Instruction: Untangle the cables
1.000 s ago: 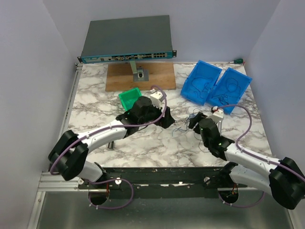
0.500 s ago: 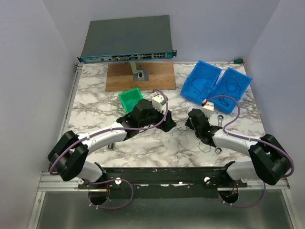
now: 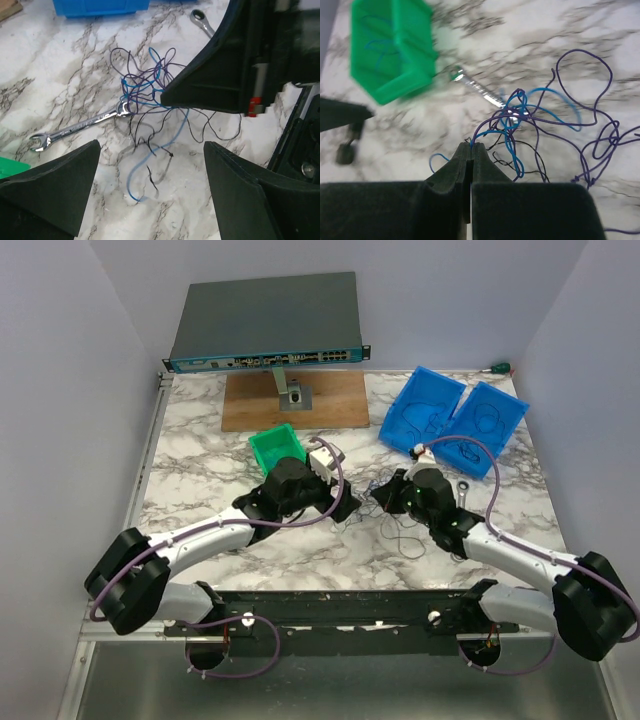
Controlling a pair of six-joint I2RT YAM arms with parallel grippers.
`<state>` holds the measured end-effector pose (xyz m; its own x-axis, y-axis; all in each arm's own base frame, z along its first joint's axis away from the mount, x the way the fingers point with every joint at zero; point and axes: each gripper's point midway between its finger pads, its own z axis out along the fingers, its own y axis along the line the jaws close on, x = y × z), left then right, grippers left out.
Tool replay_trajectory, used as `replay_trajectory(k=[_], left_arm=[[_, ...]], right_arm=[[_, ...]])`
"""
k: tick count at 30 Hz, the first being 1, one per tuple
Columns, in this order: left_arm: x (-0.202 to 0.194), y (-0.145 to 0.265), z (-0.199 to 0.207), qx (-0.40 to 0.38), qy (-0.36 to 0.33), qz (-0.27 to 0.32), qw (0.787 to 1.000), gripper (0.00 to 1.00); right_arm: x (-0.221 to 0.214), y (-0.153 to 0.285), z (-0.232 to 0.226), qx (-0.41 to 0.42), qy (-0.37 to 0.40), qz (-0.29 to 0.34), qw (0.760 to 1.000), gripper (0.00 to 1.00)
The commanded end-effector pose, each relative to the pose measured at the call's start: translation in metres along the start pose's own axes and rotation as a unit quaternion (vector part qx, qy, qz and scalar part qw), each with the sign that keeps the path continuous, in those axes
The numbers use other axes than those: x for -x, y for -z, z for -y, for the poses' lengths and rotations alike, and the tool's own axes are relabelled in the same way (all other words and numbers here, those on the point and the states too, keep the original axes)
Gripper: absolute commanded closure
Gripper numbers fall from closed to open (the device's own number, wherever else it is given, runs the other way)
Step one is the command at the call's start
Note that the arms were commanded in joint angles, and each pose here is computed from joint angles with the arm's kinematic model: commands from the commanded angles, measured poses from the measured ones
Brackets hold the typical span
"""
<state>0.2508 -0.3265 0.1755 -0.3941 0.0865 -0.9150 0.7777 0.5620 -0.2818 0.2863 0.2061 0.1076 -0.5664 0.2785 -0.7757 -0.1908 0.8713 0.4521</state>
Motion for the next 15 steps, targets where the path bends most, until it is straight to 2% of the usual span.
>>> replay_trajectory(k=[1, 4, 5, 6, 7, 8, 9, 12, 15], left_arm=[[-0.004, -0.001, -0.003, -0.013, -0.025, 0.018, 0.999, 0.12], [-0.006, -0.003, -0.002, -0.018, -0.021, 0.010, 1.000, 0.12], [-0.008, -0.004, -0.002, -0.020, -0.020, 0.005, 1.000, 0.13], [-0.008, -0.005, -0.002, -0.019, -0.017, 0.003, 1.000, 0.12], [-0.010, -0.007, -0.003, -0.017, -0.013, -0.004, 1.000, 0.13], [-0.012, -0.008, -0.005, -0.013, -0.010, -0.008, 1.000, 0.13], [-0.016, -0.010, -0.008, -0.007, -0.004, -0.018, 1.000, 0.14], [-0.027, -0.014, -0.013, -0.001, 0.008, -0.051, 0.999, 0.19], [-0.037, -0.017, -0.017, 0.008, 0.015, -0.075, 0.997, 0.25]], right_arm=[[-0.019, 0.029, -0.064, 0.182, 0.025, -0.076, 0.980, 0.99], [-0.025, 0.035, -0.058, 0.175, 0.023, -0.084, 0.981, 0.98], [-0.027, 0.035, -0.053, 0.165, 0.024, -0.085, 0.982, 0.95], [-0.029, 0.033, -0.046, 0.147, 0.024, -0.085, 0.985, 0.87], [-0.030, 0.031, -0.037, 0.120, 0.018, -0.084, 0.989, 0.52], [-0.029, 0.028, -0.019, 0.069, 0.003, -0.077, 0.995, 0.25], [-0.026, 0.025, -0.001, 0.014, -0.015, -0.062, 0.998, 0.15], [-0.027, 0.025, 0.019, -0.031, -0.005, -0.049, 0.998, 0.14], [-0.026, 0.027, 0.029, -0.058, -0.008, -0.048, 0.997, 0.17]])
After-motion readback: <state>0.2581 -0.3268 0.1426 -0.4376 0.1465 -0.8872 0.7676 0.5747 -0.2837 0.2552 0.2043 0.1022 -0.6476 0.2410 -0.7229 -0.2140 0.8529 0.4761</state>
